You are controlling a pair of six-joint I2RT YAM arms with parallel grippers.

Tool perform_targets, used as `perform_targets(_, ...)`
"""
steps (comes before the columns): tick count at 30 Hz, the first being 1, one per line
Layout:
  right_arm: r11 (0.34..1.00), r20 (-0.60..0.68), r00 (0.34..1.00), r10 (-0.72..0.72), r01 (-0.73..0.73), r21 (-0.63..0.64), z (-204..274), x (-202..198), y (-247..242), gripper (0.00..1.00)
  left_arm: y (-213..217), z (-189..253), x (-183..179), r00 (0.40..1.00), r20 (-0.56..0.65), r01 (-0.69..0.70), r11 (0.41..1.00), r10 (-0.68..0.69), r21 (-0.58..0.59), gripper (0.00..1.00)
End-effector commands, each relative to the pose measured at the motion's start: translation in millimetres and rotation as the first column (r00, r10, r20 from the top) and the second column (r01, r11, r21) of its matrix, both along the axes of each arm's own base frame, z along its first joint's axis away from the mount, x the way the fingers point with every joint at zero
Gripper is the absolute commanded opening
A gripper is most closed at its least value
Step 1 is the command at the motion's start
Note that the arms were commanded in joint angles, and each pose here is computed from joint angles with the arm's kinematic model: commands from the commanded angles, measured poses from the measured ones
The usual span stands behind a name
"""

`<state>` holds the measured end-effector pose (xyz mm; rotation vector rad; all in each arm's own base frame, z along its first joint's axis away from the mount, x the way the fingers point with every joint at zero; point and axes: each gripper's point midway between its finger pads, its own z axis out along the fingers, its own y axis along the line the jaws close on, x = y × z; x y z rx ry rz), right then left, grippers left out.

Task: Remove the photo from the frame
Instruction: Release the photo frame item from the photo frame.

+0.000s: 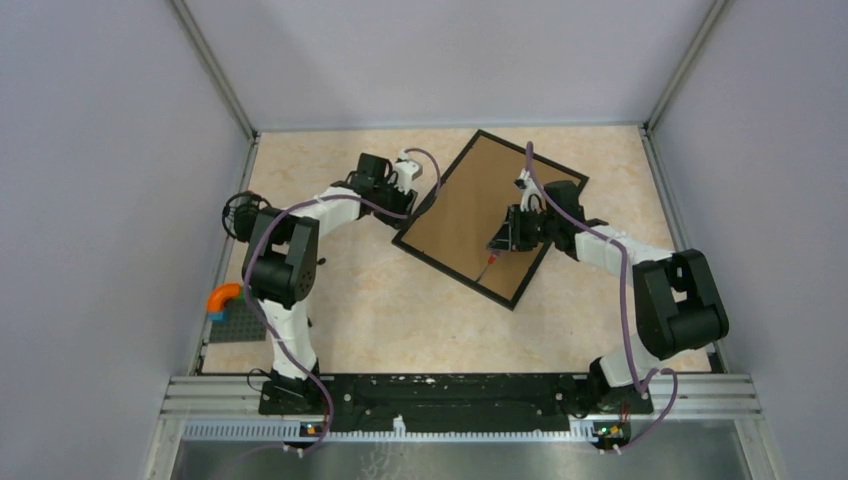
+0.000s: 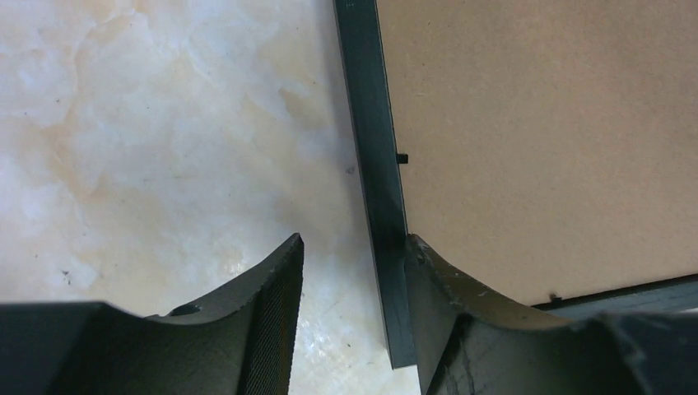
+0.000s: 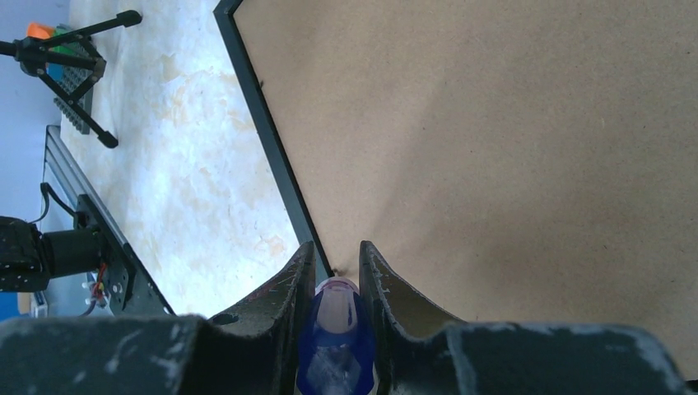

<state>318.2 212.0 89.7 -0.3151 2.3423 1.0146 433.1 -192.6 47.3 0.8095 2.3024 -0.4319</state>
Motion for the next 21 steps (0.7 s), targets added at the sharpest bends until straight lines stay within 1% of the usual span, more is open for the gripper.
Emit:
perform_targets(1,1.0,0.046,0.999,0.029,-0.029,-0.009,2.5,6.1,7.4,0.0,-5.5,-5.3,5.6,0.998,0.003,0.056,0.998,-0.056,0.012,0.52)
perform_targets(8,0.999,0.052,0.998,0.04,-0.038,-0.027,2.1,4.4,5.6,0.0,-3.4,-26.3,1.7,0.998,-0.045,0.042,0.999,-0.041,0.032,0.44)
perform_targets(12,0.998,0.078,0.995,0.056,-0.053,-0.039,5.1,8.1,3.7,0.0,-1.7,-32.1,0.1,0.997,-0.06,0.047,0.998,-0.045,0.044,0.36)
perform_targets(14,0.997,0.084,0.994,0.07,-0.068,-0.026,7.7,8.5,7.0,0.0,-0.3,-36.4,-0.1,0.997,-0.068,0.044,0.998,-0.04,0.051,0.33)
perform_targets(21,0.99,0.101,0.985,0.137,-0.134,-0.032,7.1,-13.2,23.0,0.0,0.8,-48.7,-0.2,0.993,-0.114,0.01,0.998,-0.003,0.061,0.25)
